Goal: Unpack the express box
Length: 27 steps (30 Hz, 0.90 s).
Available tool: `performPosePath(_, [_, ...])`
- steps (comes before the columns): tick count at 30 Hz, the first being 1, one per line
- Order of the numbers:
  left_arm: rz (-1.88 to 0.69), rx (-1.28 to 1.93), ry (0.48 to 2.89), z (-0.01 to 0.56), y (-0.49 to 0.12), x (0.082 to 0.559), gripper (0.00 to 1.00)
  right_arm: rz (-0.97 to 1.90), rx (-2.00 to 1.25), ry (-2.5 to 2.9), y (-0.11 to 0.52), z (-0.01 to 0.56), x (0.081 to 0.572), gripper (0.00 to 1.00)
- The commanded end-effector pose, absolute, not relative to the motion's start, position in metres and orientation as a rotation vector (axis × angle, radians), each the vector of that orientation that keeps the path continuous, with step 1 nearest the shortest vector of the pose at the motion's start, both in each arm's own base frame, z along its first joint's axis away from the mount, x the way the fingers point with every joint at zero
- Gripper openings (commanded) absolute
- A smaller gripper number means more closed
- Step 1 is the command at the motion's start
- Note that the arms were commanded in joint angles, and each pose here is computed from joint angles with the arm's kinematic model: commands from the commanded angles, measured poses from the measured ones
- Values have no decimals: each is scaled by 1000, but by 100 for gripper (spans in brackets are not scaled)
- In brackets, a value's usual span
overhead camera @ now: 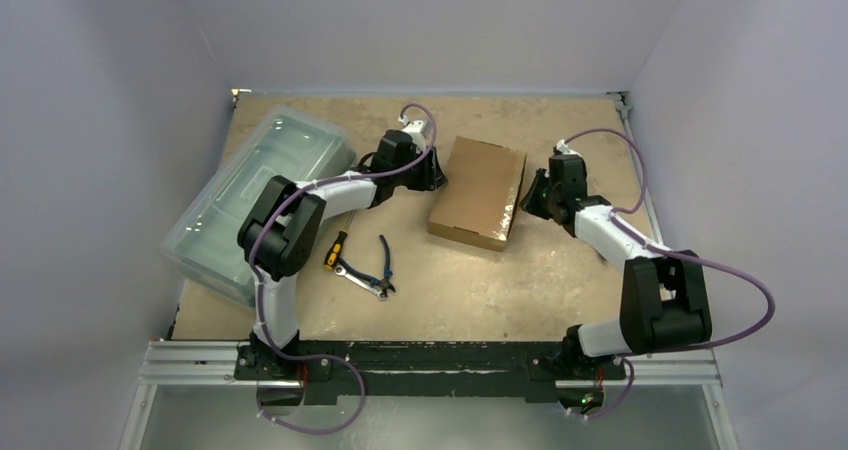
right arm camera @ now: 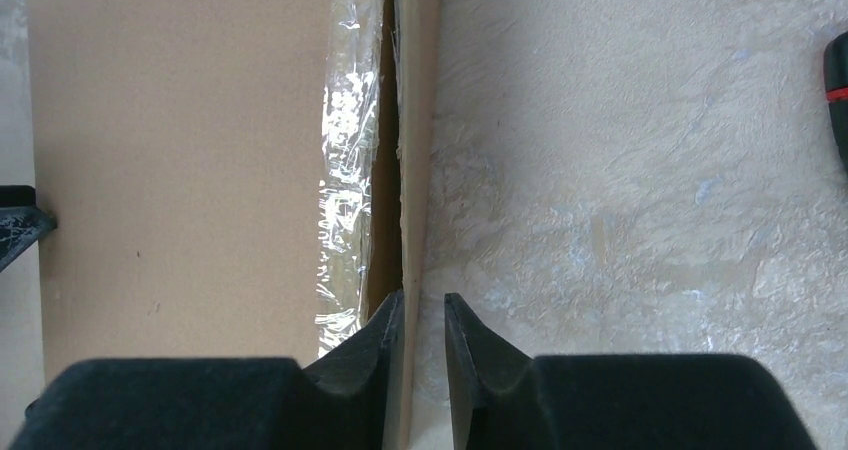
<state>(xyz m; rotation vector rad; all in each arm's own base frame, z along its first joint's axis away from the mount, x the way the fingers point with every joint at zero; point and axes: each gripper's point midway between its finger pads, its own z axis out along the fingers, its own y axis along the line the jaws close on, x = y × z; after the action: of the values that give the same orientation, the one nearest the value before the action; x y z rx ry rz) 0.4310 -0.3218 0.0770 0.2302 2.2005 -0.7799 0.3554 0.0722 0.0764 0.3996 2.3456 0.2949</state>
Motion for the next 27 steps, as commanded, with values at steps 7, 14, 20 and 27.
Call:
performPosePath(7, [-639,36,2301,42,-293,436,35,176,547,2490,80,52,324,30])
performPosePath(14, [-592,-104,2275,42,-286,430,33,152,573,2530,94,50,303,32])
performPosePath(20, [-492,149,2138,105,-299,434,51,283,660,2439,108,58,308,31])
performPosePath(27, [-499,655,1693,205,-312,361,66,267,663,2420,109,63,323,28])
